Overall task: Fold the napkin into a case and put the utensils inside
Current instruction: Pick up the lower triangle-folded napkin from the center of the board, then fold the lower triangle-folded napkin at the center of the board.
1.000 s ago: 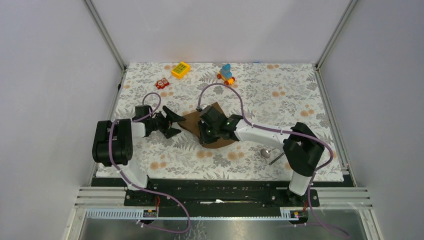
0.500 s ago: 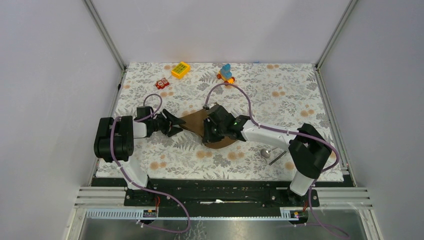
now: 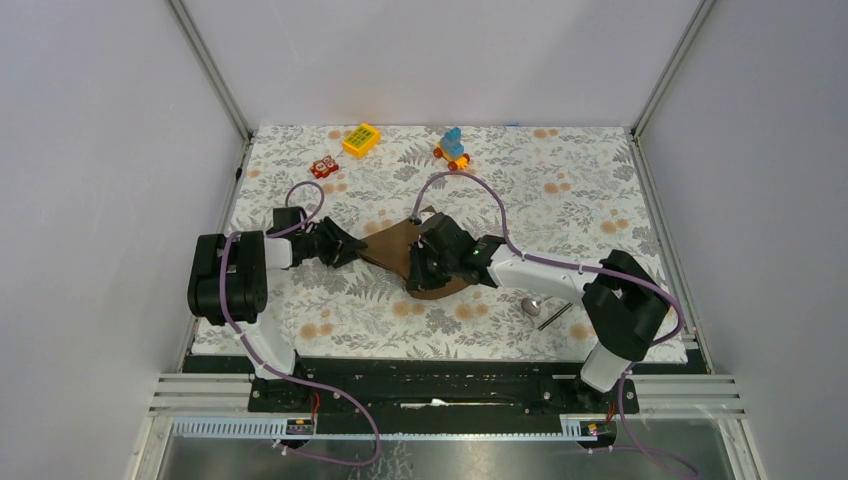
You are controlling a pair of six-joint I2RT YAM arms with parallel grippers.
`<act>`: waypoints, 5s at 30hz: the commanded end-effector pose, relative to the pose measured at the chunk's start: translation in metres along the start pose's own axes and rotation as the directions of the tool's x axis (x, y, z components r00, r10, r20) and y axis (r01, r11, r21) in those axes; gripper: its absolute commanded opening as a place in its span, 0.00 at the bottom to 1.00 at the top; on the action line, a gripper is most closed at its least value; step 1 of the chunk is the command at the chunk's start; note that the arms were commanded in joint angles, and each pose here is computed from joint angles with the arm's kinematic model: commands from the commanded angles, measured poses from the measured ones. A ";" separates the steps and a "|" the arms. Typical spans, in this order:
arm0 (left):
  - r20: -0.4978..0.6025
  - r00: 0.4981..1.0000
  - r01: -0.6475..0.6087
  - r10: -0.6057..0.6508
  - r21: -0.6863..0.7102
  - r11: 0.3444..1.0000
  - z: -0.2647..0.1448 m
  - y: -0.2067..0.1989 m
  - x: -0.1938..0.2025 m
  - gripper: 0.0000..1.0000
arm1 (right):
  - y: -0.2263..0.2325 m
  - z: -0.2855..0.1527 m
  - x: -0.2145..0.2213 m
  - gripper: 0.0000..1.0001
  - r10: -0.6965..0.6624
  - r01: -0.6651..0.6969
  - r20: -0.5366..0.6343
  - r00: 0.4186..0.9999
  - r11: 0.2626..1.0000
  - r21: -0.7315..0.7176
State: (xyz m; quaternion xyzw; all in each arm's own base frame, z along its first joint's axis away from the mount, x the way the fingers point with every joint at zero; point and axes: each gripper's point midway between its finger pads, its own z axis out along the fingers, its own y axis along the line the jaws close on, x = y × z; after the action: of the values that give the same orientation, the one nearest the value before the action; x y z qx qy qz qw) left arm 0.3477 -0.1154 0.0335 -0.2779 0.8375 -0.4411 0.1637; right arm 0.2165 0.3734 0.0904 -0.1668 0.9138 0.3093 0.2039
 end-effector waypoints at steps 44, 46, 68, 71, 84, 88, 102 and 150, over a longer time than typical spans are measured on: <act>0.259 0.930 -0.098 0.261 -0.511 0.854 -0.003 -0.065 -0.010 0.05 | -0.015 0.000 0.042 0.00 0.218 -0.238 -0.096 0.971 0.917 -0.321; 0.250 0.927 -0.117 0.280 -0.517 0.848 0.006 -0.071 -0.008 0.07 | -0.023 0.000 0.042 0.00 0.210 -0.227 -0.087 0.974 0.928 -0.295; 0.088 0.934 -0.269 0.346 -0.464 0.844 0.050 -0.085 0.013 0.43 | -0.055 0.013 0.049 0.00 0.180 -0.195 -0.094 0.979 0.963 -0.187; 0.104 0.922 -0.309 0.372 -0.380 0.872 0.040 -0.108 0.018 0.55 | -0.059 0.012 0.047 0.00 0.187 -0.196 -0.071 0.980 0.966 -0.166; 0.113 0.918 -0.346 0.381 -0.244 0.906 0.004 -0.119 0.023 0.72 | -0.062 0.010 0.045 0.00 0.205 -0.209 -0.047 0.978 0.967 -0.148; 0.104 0.927 -0.334 0.361 -0.214 0.918 0.000 -0.115 0.021 0.75 | -0.060 0.011 0.044 0.00 0.209 -0.215 -0.049 0.977 0.965 -0.152; 0.010 0.933 -0.357 0.359 -0.084 0.930 -0.005 -0.119 0.051 0.87 | -0.052 0.011 0.030 0.00 0.205 -0.210 -0.045 0.978 0.963 -0.167; 0.048 0.936 -0.347 0.347 -0.024 0.938 0.015 -0.115 0.011 0.58 | -0.059 0.011 -0.028 0.62 -0.101 0.102 0.010 0.995 0.994 -0.031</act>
State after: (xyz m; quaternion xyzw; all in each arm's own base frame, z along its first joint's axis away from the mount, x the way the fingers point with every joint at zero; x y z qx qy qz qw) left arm 0.3787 -0.1818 0.0607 -0.1778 0.8876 -0.3715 0.2061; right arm 0.2432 0.3309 0.0565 -0.1977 0.9041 0.3270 0.1915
